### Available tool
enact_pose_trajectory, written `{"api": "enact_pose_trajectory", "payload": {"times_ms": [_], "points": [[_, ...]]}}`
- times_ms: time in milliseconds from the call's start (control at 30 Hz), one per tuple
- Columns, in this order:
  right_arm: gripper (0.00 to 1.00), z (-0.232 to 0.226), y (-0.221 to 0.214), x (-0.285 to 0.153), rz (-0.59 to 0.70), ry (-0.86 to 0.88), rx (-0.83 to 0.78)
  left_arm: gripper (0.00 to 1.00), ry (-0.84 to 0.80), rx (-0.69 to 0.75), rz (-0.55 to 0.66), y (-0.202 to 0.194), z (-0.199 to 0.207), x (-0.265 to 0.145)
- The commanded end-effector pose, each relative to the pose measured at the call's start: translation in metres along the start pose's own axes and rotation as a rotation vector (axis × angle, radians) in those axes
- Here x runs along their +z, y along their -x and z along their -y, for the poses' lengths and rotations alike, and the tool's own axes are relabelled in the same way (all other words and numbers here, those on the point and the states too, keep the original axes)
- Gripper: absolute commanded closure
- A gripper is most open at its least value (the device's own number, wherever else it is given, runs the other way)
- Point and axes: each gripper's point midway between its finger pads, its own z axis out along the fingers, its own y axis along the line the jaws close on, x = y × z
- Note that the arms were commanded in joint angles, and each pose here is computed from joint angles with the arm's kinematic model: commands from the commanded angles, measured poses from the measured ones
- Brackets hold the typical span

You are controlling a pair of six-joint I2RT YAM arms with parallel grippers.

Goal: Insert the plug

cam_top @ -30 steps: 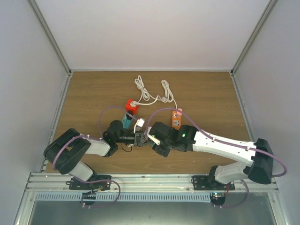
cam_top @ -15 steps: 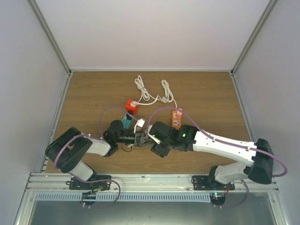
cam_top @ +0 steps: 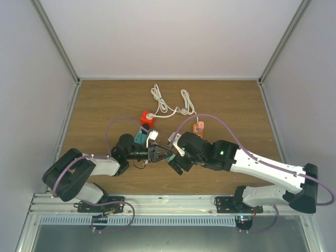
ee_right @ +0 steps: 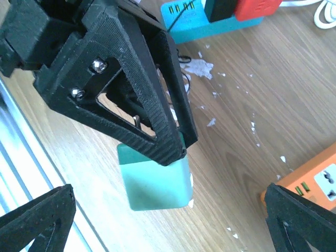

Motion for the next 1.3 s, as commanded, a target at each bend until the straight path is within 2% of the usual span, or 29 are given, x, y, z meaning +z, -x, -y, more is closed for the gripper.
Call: {"api": "enact_pose_trajectory", "payload": {"times_ms": [0,200,300,433,600,867,1267], "points": [[0.00,-0.007,0.024,-0.016,0.161,0.135,0.144,1.00,-0.002,0.111,0.091,0.023,0.012,-0.008],[0.00,-0.008,0.057,-0.057,0.450,0.457,0.334,1.00,0.052,0.188,0.200,0.044,0.015,-0.022],[0.00,-0.009,0.055,-0.056,0.532,0.579,0.438,1.00,0.080,0.238,0.277,0.055,0.023,-0.032],[0.00,-0.015,0.049,-0.039,0.570,0.706,0.509,1.00,0.077,0.302,0.351,0.067,0.042,-0.043],[0.06,-0.020,0.051,-0.040,0.669,0.769,0.460,1.00,0.054,0.337,0.391,0.074,0.058,-0.050],[0.11,-0.012,0.061,-0.052,0.850,0.761,0.420,1.00,0.023,0.341,0.399,0.075,0.068,-0.051],[0.11,-0.001,0.071,-0.025,0.846,0.703,0.457,1.00,-0.016,0.345,0.407,0.075,0.081,-0.055]]}}
